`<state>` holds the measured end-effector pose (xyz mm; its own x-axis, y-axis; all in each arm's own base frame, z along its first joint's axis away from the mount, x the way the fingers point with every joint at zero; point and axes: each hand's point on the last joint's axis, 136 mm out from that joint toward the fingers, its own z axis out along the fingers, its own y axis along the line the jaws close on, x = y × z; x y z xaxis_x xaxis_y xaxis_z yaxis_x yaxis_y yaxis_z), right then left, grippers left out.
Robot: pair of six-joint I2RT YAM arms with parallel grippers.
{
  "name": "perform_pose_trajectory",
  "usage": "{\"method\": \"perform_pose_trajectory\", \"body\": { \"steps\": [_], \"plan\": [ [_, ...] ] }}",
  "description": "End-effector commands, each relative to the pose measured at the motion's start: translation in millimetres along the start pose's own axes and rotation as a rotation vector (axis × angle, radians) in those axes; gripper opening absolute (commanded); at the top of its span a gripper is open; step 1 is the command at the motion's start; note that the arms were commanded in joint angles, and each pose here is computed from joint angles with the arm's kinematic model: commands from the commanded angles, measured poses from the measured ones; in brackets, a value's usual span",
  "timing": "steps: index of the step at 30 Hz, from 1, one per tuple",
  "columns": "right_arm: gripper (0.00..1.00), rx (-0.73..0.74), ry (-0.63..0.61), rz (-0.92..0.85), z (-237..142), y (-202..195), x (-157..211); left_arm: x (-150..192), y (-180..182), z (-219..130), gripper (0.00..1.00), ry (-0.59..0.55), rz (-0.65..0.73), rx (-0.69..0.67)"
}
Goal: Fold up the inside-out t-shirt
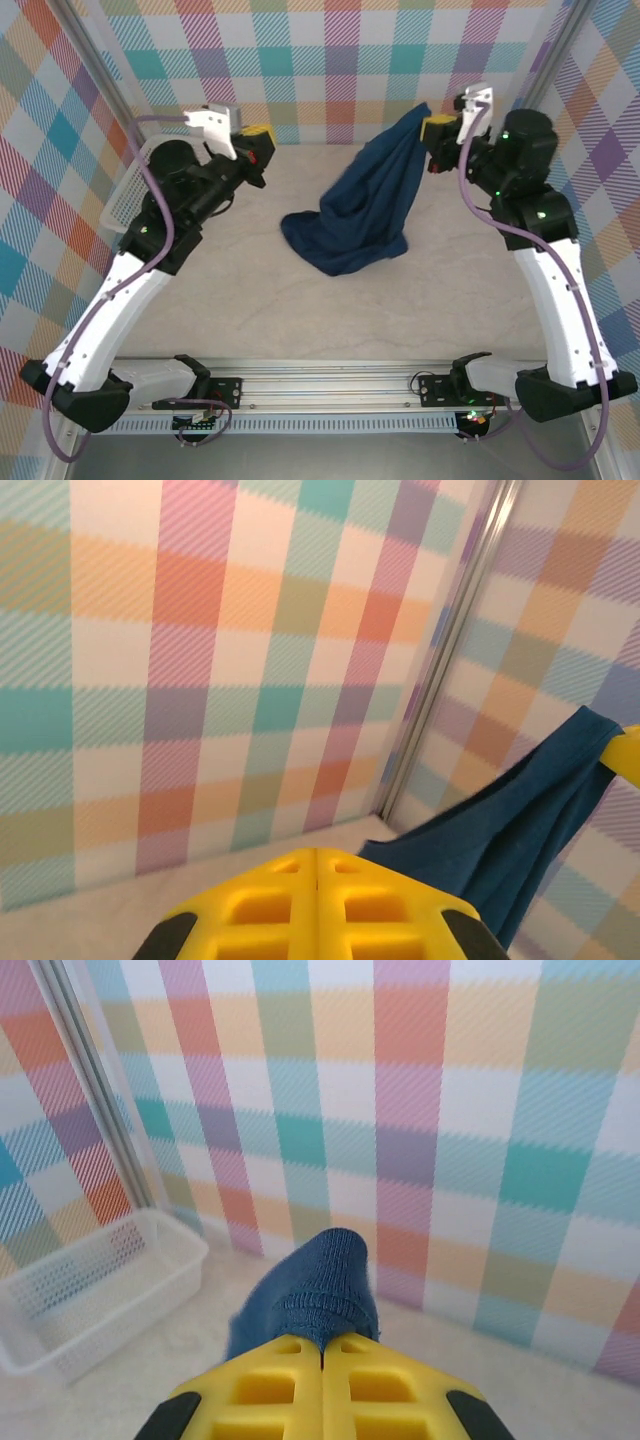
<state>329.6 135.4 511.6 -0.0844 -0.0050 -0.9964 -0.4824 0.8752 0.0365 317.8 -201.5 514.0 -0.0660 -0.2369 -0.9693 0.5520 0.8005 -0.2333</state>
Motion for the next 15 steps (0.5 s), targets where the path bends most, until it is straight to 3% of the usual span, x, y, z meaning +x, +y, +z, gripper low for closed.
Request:
{"method": "perform_pose_trajectory", "body": {
  "steps": [1, 3, 6, 9, 12, 15],
  "plan": [
    [0.00, 0.064, -0.071, -0.081, -15, -7, -30, 9, -4, 12, 0.00, 0.057, -0.003, 0.024],
    [0.00, 0.034, -0.086, -0.078, -18, -1, -36, 41, -9, 32, 0.00, 0.155, -0.026, 0.043],
    [0.00, -0.031, -0.044, -0.040, -10, 8, -23, 115, -17, 65, 0.04, 0.318, -0.109, 0.091],
    [0.00, -0.058, 0.011, -0.008, 5, 9, -4, 169, -57, 88, 0.37, 0.407, -0.212, 0.231],
    [0.00, -0.067, 0.054, 0.007, 15, 8, 10, 215, -95, 95, 0.63, 0.509, -0.199, 0.301],
    [0.00, -0.062, 0.078, 0.012, 20, 6, 20, 260, -109, 104, 0.71, 0.596, -0.215, 0.339]
  ]
}}
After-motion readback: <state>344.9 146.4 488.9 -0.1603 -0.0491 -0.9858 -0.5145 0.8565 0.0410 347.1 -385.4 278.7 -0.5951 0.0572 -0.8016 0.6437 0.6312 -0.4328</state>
